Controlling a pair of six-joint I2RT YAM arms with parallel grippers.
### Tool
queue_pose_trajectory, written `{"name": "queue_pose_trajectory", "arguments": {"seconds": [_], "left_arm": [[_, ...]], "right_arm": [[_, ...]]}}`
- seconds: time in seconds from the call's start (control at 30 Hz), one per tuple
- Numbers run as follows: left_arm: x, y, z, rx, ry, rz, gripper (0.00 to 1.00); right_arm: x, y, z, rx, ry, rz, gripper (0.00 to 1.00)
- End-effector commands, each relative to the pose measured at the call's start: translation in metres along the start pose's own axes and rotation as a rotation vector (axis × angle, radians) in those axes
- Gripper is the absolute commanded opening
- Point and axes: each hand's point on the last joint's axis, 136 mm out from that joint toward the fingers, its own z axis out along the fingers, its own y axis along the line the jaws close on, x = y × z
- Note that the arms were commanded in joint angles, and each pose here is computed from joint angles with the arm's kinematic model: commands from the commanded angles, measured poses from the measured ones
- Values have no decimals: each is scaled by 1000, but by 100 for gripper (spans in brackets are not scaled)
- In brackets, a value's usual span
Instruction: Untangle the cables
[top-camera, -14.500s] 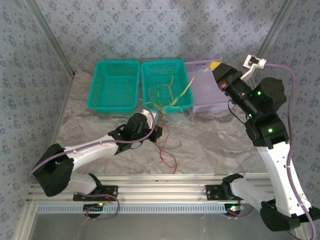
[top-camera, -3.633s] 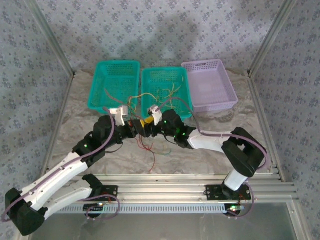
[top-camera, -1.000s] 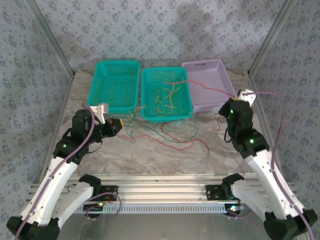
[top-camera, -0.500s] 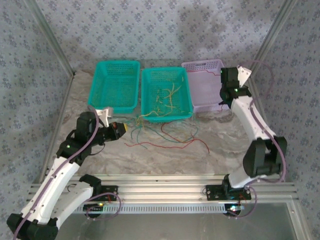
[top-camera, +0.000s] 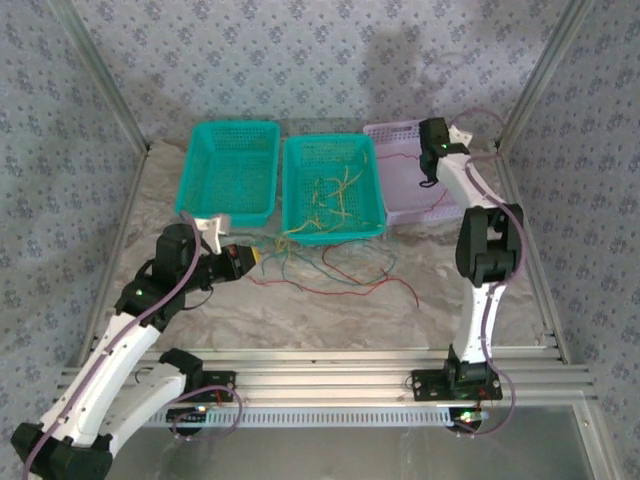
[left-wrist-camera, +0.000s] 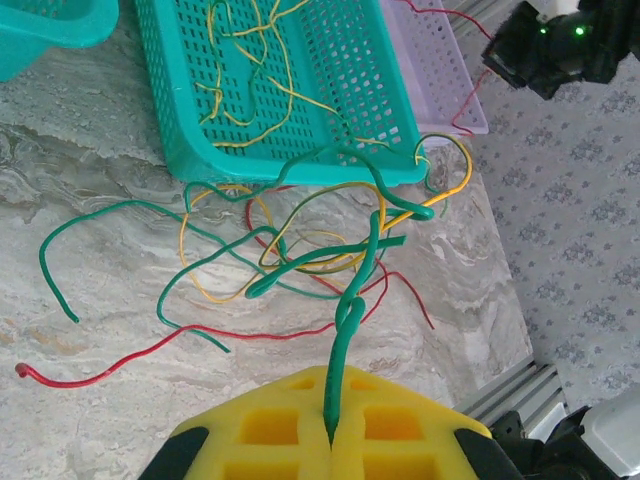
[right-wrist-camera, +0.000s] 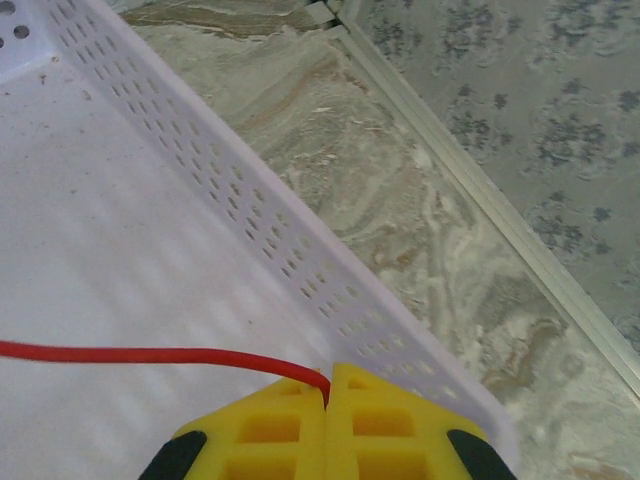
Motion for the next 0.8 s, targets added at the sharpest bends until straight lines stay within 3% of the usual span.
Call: {"name": "queue_pose_trajectory", "arguments": {"seconds": [0.0,0.2,0.27,0.33,0.37,0.43,0.5,0.63,0.77], "left_arm": [[-4,-7,3,28,-11,4,0],[-1,-7,7,29,2,3,0],[0,-7,9,28,3,2,0],[-1,-8,9,30,3,6,0],[-1,-7,9,29,3,6,0],[-1,-7,10,29,2,7,0],[-2,-8,11,31,2,7,0],[-4,-11,14,41,3,6,0],[-9,-11,15,28,-15,-1,0]], "right_arm": [[-3,10,6,25,8,-66,0],[2,39,19,-39,75,-117,0],[3,45,15,-81,93,-117,14],[-3,43,4,-106,82,-89,35],[-8,41,-2,-117,69,-81,39],[-27,33,-23,-139,-2,-51,52],[-40,25,-43,-172,-62,-49,58],[-62,-1,-91,-221,-145,10,60],[-54,19,-165,-508,-230,-4,60]]}}
